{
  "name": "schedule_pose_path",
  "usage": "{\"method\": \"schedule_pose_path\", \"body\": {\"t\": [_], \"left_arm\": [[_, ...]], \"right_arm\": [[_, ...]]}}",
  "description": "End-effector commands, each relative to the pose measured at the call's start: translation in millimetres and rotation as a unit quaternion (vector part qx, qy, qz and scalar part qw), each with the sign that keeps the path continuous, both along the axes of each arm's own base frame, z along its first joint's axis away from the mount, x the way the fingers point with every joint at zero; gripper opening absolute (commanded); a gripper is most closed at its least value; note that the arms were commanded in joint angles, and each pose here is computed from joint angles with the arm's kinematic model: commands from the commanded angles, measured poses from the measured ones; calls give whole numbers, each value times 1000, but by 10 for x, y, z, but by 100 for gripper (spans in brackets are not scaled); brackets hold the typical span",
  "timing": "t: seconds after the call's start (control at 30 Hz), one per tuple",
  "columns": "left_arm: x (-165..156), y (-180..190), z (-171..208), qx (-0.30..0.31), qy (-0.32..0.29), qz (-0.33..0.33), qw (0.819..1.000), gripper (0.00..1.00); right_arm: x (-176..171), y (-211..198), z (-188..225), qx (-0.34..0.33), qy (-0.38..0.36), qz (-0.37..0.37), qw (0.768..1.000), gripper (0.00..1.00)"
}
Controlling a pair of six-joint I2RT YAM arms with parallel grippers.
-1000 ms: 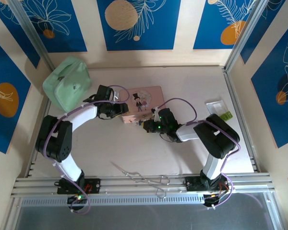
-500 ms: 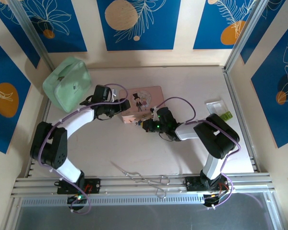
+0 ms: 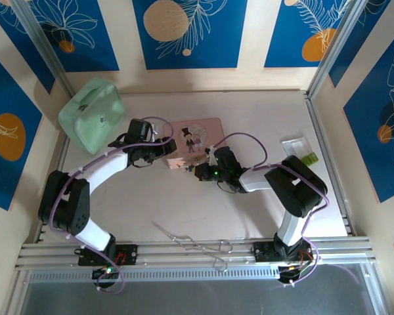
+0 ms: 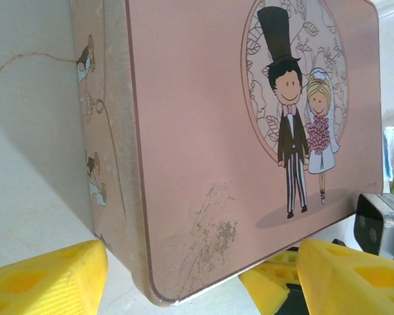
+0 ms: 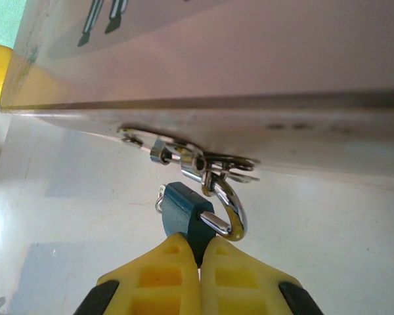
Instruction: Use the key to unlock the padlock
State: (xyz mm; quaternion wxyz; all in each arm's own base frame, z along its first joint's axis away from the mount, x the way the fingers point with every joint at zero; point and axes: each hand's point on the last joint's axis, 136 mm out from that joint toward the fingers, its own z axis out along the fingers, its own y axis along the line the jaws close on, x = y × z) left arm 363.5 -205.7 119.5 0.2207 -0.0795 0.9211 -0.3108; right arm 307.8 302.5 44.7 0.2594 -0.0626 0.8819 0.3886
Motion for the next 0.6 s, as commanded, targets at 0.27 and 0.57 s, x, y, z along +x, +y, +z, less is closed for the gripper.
{"method": "schedule_pose_path", "body": {"t": [0.27,0.57], "left_arm": [[-27,-53,-196,3,26,-1,1000,71],[-98,-109,-339,7,40,-4,999,68]], "right_arm": [[-382,-156,-573,-66,116,6,991,0],[-385,-148,-579,-68,117,7,991,0]]}}
